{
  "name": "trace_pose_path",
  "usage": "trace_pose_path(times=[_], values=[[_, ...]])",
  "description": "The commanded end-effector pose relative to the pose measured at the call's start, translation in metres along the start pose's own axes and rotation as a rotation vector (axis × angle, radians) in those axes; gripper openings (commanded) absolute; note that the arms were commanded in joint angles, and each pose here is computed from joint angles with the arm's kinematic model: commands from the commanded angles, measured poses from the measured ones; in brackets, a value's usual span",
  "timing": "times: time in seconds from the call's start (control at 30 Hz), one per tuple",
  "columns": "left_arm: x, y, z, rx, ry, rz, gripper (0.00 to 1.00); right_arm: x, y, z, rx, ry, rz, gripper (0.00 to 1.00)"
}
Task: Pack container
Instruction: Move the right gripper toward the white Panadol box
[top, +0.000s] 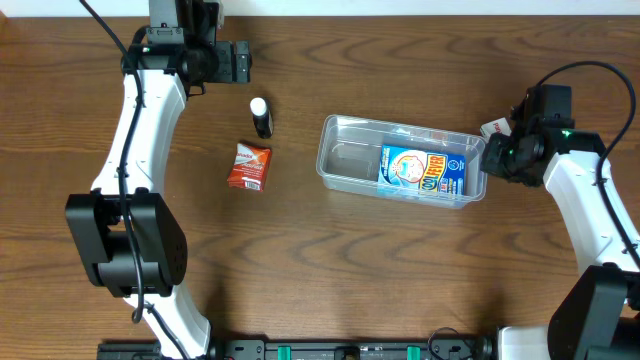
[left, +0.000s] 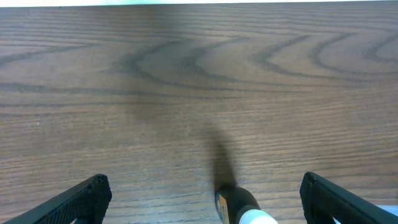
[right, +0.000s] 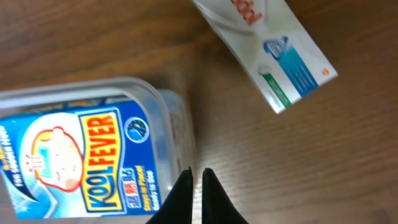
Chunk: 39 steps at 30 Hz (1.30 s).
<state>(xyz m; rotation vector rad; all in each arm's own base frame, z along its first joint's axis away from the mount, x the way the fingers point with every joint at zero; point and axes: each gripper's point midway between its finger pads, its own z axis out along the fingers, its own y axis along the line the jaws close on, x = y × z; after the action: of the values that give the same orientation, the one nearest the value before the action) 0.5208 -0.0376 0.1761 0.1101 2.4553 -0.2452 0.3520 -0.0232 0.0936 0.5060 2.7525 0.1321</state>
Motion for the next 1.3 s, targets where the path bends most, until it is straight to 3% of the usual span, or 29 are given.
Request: trace_pose_path(times=[0.0,0.43,0.67,1.0,1.03,1.17,1.27], values=[[0.007,0.004,0.005,0.0,0.019,-0.004,0.98,0.002,0.004,0.005,-0.032,0.012,0.018,0.06],[0.007,0.004,0.005,0.001,0.019,-0.004,0.98,-0.02,0.018,0.003,-0.099,-0.072,0.006,0.1],[0.007,0.004,0.005,0.001,0.019,-0.004,0.98,-0.034,0.022,0.001,-0.116,-0.132,-0.01,0.02],[0.007,0.004,0.005,0.0,0.019,-0.004,0.98,-0.01,0.005,0.005,-0.031,-0.038,0.005,0.01],[0.007,0.004,0.005,0.0,0.019,-0.004,0.98,-0.008,0.005,0.005,-0.028,-0.027,0.004,0.04],[0.007,0.004,0.005,0.0,0.019,-0.004,0.98,0.0,0.003,0.005,-0.02,0.002,-0.013,0.47],[0.007,0.004,0.005,0.0,0.019,-0.004,0.98,0.005,0.002,0.005,-0.014,0.025,-0.012,0.52]])
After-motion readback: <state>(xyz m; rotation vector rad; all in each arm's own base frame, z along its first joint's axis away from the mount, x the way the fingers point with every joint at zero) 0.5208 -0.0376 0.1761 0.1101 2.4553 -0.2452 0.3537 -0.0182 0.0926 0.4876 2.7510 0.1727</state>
